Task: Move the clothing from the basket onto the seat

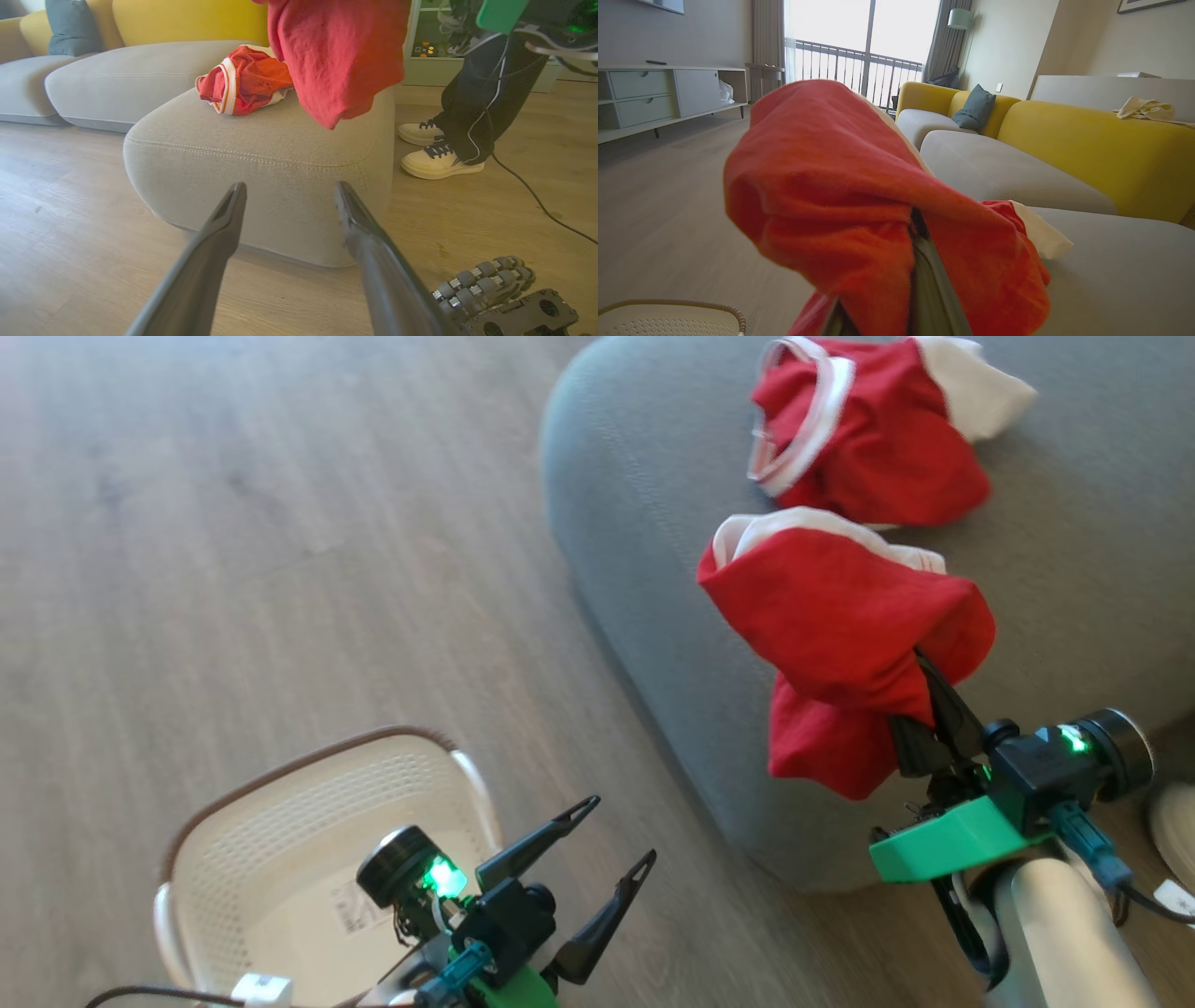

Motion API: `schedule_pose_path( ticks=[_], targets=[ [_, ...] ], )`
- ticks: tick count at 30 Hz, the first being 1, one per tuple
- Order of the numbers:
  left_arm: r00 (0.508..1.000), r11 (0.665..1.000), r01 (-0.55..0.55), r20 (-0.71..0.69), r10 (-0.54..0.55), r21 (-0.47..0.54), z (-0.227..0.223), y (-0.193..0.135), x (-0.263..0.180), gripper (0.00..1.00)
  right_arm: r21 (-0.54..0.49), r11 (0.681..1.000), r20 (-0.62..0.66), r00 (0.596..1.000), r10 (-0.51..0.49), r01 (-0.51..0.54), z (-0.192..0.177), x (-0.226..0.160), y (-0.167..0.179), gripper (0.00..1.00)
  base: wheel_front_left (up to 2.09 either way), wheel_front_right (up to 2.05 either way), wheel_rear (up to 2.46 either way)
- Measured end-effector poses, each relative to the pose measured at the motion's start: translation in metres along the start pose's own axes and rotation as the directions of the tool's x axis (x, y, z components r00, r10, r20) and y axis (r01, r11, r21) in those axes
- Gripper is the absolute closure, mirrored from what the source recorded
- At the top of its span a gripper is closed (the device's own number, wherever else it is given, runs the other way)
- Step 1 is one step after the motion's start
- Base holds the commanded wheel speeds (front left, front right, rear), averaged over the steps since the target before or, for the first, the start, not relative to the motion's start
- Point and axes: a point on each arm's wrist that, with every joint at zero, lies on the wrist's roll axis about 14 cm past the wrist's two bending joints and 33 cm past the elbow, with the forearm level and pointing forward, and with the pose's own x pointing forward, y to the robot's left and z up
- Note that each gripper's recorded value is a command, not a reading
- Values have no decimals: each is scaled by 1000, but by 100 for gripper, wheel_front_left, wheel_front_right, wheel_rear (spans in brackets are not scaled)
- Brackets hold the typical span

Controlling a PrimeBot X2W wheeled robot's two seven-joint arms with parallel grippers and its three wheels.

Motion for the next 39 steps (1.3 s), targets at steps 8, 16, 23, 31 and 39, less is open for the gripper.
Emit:
schedule_pose_path(
  ticks=[8, 16, 23, 31, 39],
  targets=[
    [990, 990, 142, 26, -141, -11, -2, -22, 25, 0, -34, 989, -45, 988, -148, 146, -6, -23, -39, 100, 0, 0, 0],
    [978, 978, 209, 26, -209, -25, -10, -30, 32, 0, -53, 974, -77, 971, -226, 222, -12, -35, -53, 100, 0, 0, 0],
    [970, 970, 239, 37, -238, -31, -9, -35, 36, 0, -73, 958, -105, 953, -283, 277, -17, -51, -67, 100, 0, 0, 0],
    [968, 968, 249, 36, -248, -25, -8, -38, 36, 0, -76, 953, -109, 947, -301, 294, -18, -57, -70, 100, 0, 0, 0],
    [972, 971, 234, 25, -233, -42, -18, -28, 36, 0, -125, 948, -106, 946, -308, 294, -18, -45, -78, 100, 0, 0, 0]
  ],
)
